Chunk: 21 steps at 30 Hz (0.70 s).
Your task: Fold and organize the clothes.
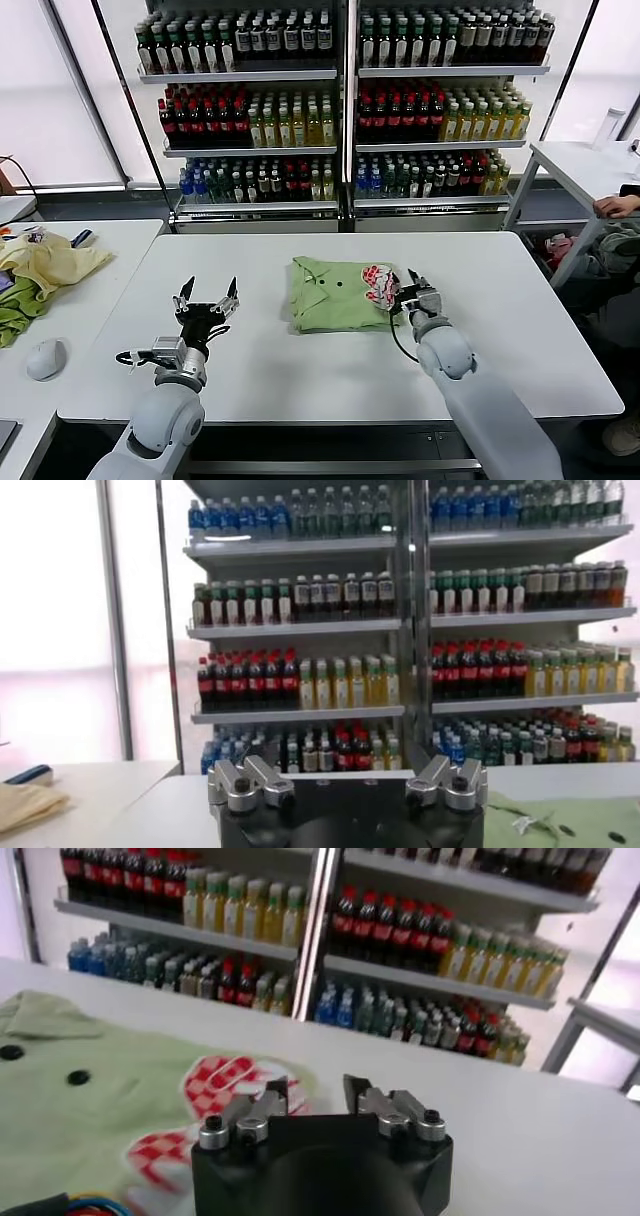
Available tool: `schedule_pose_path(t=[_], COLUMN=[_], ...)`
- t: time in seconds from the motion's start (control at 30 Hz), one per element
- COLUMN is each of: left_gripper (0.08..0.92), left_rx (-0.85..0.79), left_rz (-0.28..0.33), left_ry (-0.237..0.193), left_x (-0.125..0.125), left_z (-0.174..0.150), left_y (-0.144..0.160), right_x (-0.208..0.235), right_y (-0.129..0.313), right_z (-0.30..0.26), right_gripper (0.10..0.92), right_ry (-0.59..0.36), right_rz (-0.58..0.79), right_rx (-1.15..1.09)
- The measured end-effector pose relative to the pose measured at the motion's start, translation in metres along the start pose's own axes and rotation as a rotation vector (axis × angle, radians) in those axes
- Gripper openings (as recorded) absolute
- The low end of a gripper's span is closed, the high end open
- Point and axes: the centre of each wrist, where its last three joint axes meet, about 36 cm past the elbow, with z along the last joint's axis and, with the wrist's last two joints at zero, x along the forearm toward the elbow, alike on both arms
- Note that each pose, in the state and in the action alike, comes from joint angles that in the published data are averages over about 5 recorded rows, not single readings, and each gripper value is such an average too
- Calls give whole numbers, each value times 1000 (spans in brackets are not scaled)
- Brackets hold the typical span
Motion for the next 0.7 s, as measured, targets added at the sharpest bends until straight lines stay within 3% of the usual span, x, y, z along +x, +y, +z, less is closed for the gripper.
schedule_pose_path(t=[0.4, 0.7], left_gripper=[823, 823], left_rx=[2, 5], left_rz=[40, 63], left_ry=[-2, -13], left_x=[11, 22], left_z=[-1, -4], left_y=[-4, -2], right_x=[74, 128], right_y=[-40, -48], right_z=[6, 13], right_gripper=[803, 823], right_ry=[-187, -262], right_rz=[43, 75], right_rx=[-41, -60])
